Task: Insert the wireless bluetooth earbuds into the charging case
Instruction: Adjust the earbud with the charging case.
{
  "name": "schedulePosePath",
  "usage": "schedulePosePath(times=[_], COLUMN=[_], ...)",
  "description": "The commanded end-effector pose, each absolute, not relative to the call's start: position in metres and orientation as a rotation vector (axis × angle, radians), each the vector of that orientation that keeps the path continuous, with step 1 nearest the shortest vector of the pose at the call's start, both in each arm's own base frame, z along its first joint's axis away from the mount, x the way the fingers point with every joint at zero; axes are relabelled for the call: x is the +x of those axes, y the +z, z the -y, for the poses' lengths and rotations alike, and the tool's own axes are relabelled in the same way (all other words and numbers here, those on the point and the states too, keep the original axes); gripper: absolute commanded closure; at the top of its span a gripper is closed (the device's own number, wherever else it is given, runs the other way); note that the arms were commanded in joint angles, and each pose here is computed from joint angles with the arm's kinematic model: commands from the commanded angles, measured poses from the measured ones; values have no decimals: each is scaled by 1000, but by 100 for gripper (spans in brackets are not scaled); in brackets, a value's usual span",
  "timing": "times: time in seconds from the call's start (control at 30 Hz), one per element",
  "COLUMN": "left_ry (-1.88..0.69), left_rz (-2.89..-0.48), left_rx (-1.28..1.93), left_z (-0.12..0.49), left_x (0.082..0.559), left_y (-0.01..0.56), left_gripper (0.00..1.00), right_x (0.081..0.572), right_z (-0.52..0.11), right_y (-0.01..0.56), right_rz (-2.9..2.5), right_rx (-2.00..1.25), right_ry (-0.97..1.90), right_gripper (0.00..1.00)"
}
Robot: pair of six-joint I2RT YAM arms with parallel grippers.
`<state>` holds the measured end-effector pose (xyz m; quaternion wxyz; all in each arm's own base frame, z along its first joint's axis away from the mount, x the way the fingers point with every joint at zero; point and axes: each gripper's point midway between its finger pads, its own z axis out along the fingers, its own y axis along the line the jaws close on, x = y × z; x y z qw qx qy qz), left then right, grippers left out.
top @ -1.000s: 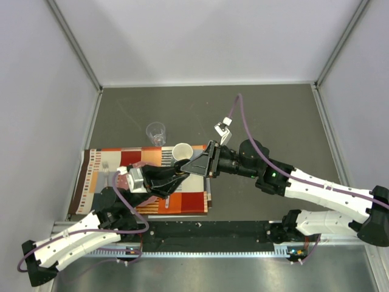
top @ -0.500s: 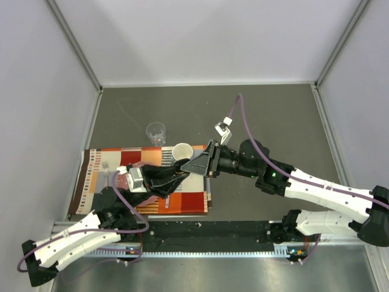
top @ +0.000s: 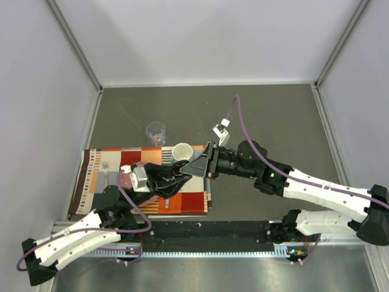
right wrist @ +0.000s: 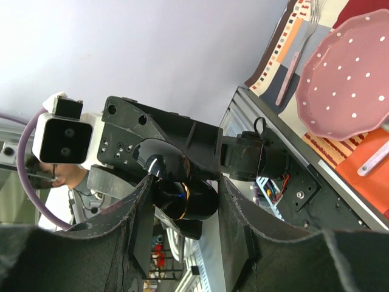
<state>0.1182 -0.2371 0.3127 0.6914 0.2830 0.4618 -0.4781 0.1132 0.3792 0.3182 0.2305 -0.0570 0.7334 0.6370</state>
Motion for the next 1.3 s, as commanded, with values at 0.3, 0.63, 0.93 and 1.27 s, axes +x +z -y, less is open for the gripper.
schedulePosePath(times=[0.3,0.63,0.93,1.27], left_ry=[-1050,-1052,-1055,-1063], left_rz=[-1030,-1036,-1036,-1028], left_rx=[617,610,603,610], left_z=[233,232,232,233], left_x=[120,121,121,119], left_y=[317,316,316,316], left_gripper=[62,63,65,61], right_x=[104,107,107,108], right_z=[-381,-374,-371,-370], right_y=[344,350,352,352], right_rz=[-1921,-1882,-1863,-1852], right_rx=[-193,-171,-163,-151], right_ry=[1855,1841,1842,1837], right_gripper=[92,92,92,92])
